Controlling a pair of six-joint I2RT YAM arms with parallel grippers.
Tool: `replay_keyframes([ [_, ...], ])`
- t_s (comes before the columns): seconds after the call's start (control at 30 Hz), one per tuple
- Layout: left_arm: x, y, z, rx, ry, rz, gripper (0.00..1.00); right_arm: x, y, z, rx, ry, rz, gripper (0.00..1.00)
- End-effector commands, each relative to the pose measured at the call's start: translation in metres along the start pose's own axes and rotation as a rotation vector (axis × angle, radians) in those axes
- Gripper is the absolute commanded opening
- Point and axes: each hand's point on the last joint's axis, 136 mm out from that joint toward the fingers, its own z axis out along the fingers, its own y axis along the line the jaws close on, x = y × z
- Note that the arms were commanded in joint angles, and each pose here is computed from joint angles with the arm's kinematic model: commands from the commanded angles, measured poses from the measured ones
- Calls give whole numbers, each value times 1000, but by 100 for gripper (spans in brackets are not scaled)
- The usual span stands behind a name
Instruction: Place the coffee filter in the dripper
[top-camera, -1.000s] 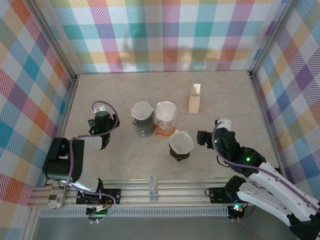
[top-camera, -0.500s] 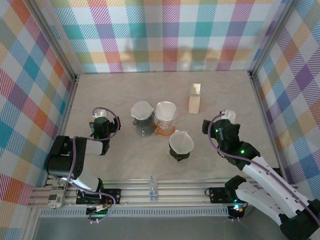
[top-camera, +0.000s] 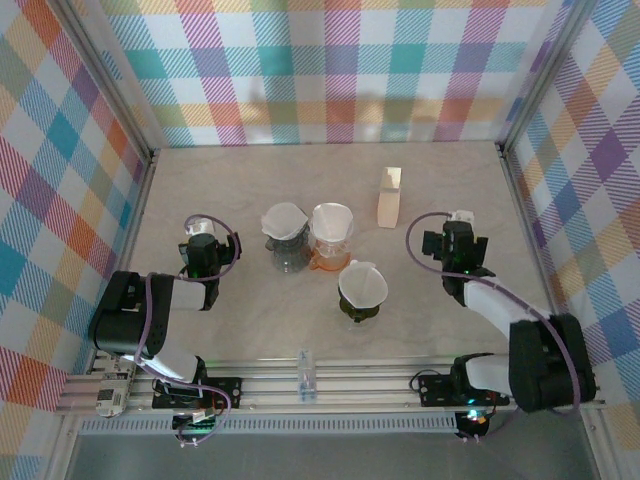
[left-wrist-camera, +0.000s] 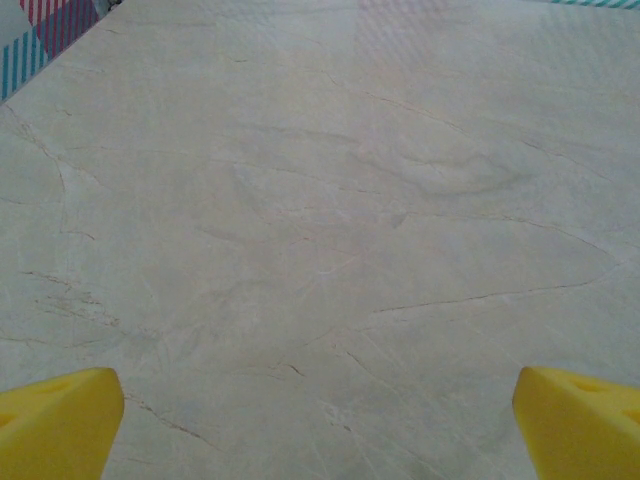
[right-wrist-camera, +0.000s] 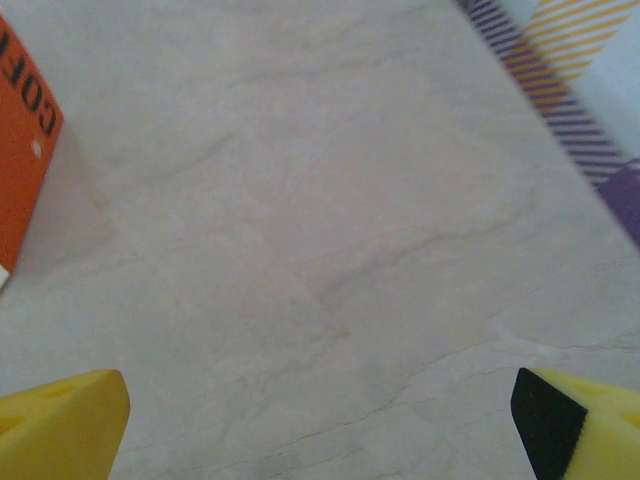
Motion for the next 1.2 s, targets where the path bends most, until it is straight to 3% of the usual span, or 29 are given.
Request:
replay_keyframes([
  [0.0, -10, -4, 0, 10, -37, 7, 100, -36, 12, 6, -84, -169, 21, 99],
  [0.37, -10, -3, 0, 9, -36, 6, 100, -22, 19, 41, -129, -148, 33, 99],
  [0.47, -10, -4, 0, 10, -35, 6, 100, -17, 22, 45, -168, -95, 35, 99],
  [0.77, -10, -4, 0, 10, -36, 6, 100, -16, 28, 45, -244, -88, 35, 99],
  [1.03, -10, -4, 0, 10, -38, 5, 100, -15, 36, 35, -367, -154, 48, 99],
  [1.07, -10, -4, 0, 10, -37, 5, 100, -15, 35, 34, -372, -211, 47, 99],
  [1.17, -10, -4, 0, 12, -37, 5, 100, -11, 32, 35, -349, -197, 57, 99],
])
